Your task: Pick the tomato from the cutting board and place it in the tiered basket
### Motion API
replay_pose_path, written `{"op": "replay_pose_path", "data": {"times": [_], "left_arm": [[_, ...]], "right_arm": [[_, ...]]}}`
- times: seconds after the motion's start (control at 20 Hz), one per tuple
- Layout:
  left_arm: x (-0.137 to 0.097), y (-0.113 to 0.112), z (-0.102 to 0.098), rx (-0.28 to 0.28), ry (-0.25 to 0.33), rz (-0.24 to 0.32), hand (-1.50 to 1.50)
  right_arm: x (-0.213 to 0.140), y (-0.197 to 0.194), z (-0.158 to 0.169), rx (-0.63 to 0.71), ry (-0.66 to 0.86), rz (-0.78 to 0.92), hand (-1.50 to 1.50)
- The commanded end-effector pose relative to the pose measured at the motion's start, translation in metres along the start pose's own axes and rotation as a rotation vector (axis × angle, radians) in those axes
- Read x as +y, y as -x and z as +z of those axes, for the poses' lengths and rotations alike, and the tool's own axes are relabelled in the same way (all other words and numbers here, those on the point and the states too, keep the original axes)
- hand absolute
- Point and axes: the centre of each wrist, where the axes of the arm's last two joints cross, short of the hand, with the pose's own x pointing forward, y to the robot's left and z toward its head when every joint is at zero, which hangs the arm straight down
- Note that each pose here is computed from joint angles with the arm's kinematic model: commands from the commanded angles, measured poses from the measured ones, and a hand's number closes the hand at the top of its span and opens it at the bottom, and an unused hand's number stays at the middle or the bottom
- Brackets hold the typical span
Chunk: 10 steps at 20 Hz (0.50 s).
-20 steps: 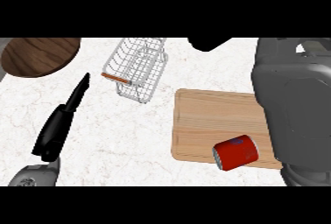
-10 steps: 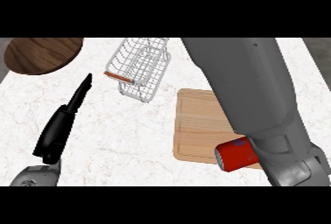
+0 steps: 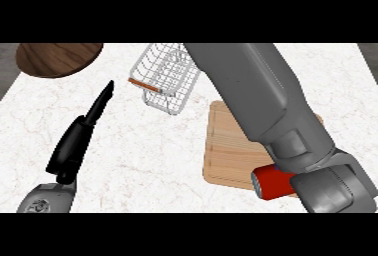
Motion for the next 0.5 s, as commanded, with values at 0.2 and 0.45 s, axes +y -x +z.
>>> {"op": "replay_pose_path", "data": {"times": [0.2, 0.45], "left_arm": [[-0.005, 0.006, -0.004, -0.021, 0.034, 0.01, 0.0], [0.0, -0.009, -0.022, -0.044, 0.006, 0.01, 0.0]], "right_arm": [[0.024, 0.038, -0.016, -0.05, -0.03, -0.21, -1.5], [0.016, 0.027, -0.016, -0.121, 0.124, -0.382, -1.5]]}}
